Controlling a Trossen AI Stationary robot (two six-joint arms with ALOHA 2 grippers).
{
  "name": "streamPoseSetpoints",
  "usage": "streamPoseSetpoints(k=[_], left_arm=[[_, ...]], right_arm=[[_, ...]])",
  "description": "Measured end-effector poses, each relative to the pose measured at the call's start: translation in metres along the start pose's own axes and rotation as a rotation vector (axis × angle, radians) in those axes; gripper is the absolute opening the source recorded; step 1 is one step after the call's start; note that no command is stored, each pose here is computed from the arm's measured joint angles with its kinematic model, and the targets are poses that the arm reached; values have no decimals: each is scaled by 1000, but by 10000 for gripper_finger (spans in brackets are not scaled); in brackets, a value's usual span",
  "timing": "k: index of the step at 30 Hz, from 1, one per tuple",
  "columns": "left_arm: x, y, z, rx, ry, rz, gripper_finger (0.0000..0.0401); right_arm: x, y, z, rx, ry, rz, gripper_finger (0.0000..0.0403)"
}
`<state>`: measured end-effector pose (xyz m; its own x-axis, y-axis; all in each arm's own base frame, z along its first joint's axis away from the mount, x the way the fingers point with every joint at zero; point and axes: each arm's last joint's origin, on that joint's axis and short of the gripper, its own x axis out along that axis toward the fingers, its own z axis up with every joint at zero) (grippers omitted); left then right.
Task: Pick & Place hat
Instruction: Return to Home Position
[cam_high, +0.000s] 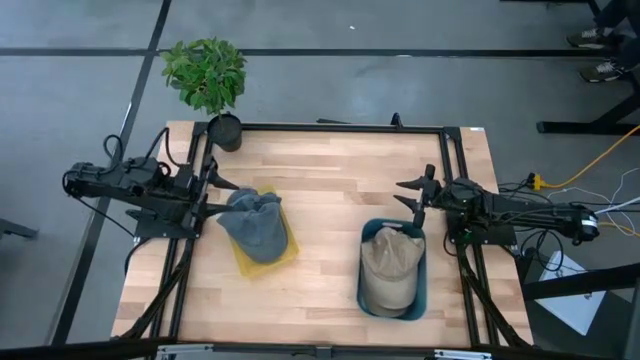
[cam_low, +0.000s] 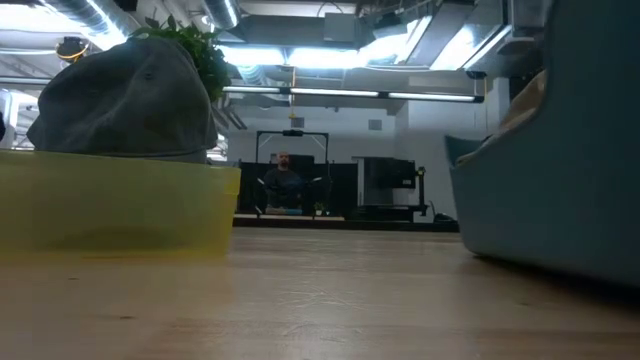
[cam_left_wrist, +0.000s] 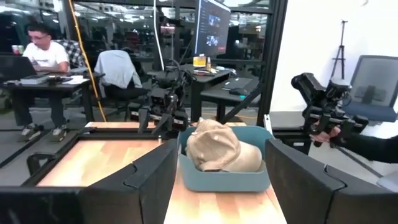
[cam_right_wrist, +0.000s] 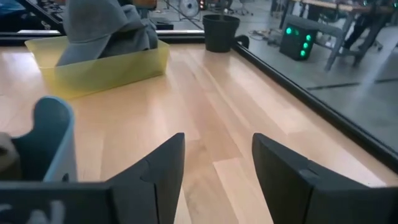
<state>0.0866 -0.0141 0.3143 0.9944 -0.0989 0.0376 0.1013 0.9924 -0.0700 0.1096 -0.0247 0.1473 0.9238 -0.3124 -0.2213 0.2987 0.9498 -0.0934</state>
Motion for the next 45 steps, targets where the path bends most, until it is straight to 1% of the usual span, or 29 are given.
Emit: streamPoseSetpoints(k=[4,10,13,15,17,19,21,23,27,30,32,34,37,39,42,45], left_arm=[[-7,2,-11,-3,-45,1,235],[-14,7,-48,-29,-35,77,235],[-15,9,-66,-28,-47,111,235],[-17,10,-74,-30,-72,113,235],[-16,10,-81,-29,-83,111,235],[-14,10,-87,-26,-63,103,235],[-13,10,-87,-26,-68,89,235],[-13,10,-92,-22,-42,104,235],[-13,11,-91,12,-50,126,235],[-13,12,-94,35,-11,164,235],[-13,13,-99,36,33,171,235],[-13,12,-102,24,63,149,235],[-13,11,-102,32,71,100,235],[-13,11,-99,58,45,102,235],[-11,10,-95,116,-52,106,235],[-6,10,-101,186,-139,92,235]], right_arm=[[0,0,-1,34,6,-3,186],[0,0,-1,40,4,-4,186],[0,0,0,113,-13,-3,186],[0,0,5,136,-65,-2,186],[-1,0,12,122,-141,16,186],[-2,-1,19,100,-209,15,186],[-3,-1,23,81,-254,9,186],[-3,-2,24,57,-261,-18,186],[-3,-4,22,41,-235,-85,186],[-2,-5,19,43,-206,-134,186],[-2,-5,18,42,-187,-148,186],[-1,-5,16,43,-166,-146,186],[-1,-5,14,50,-145,-144,186],[-1,-5,13,63,-138,-143,186],[-1,-5,13,84,-139,-141,186],[-1,-5,13,88,-140,-140,186]])
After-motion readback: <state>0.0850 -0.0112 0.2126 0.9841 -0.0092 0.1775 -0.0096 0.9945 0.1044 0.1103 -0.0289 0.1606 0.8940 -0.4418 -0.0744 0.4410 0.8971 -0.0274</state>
